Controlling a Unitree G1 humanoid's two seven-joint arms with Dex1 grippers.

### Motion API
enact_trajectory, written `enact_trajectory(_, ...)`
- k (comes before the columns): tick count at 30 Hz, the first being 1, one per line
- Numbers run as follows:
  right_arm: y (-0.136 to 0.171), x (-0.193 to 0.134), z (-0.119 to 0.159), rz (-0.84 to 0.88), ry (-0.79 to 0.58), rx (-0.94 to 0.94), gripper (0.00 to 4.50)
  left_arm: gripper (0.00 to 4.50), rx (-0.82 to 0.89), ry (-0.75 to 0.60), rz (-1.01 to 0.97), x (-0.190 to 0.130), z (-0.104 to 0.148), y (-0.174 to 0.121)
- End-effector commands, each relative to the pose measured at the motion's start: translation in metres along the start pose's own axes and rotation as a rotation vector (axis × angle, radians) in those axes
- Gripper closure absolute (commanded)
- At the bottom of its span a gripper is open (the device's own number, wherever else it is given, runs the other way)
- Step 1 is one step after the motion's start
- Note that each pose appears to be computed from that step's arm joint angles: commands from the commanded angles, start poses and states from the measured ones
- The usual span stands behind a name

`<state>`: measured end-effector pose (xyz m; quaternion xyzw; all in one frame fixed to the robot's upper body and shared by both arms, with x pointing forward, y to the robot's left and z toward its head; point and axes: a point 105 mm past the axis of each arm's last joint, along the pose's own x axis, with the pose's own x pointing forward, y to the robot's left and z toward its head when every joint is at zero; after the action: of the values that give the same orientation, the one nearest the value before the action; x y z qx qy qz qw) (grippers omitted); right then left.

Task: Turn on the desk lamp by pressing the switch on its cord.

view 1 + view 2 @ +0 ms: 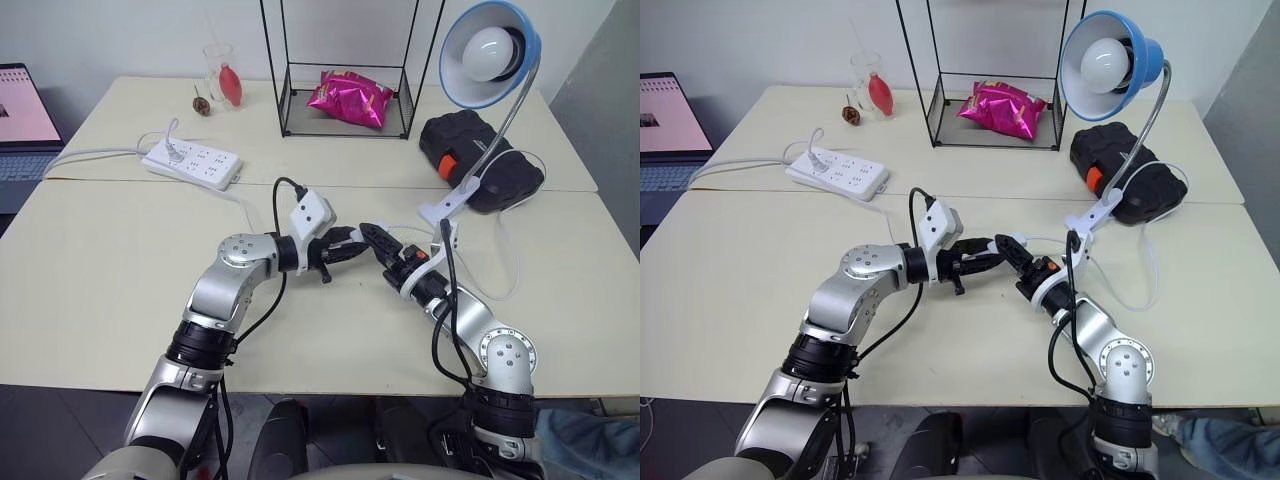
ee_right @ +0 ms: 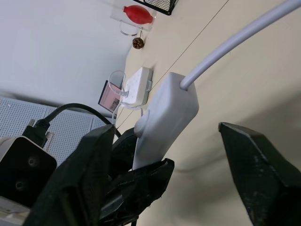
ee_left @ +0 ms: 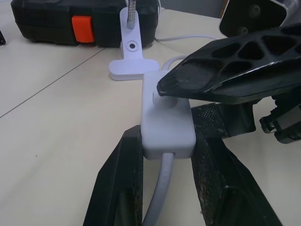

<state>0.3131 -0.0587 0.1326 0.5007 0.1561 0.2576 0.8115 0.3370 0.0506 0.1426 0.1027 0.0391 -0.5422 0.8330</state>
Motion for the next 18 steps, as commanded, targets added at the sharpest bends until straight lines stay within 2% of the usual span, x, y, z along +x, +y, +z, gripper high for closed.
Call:
enact_trajectory(1,0.0119,0.0025,0.0051,0.046,-0.026,0.013,1.88,3.43,0.03,-0.039,-0.016,0.0008,0.0126,-0.0053)
enact_trajectory(6,0.0127,0.0032,0.0057,0.051,-0.033,0.028,2.86,3.43,0.029,-0.035,-0.008,0.0,0.011,-0.0042)
enact_trajectory(10,0.0138,0.0037,0.0055,0.058,-0.032,0.036,3.85,3.43,0.028,-0.033,-0.001,-0.0003,0.0103,-0.0036)
enact_trajectory(18,0.0138,0.0041,0.0049,0.061,-0.023,0.043,3.86,3.43,0.021,-0.04,0.009,0.0002,0.0104,-0.0037)
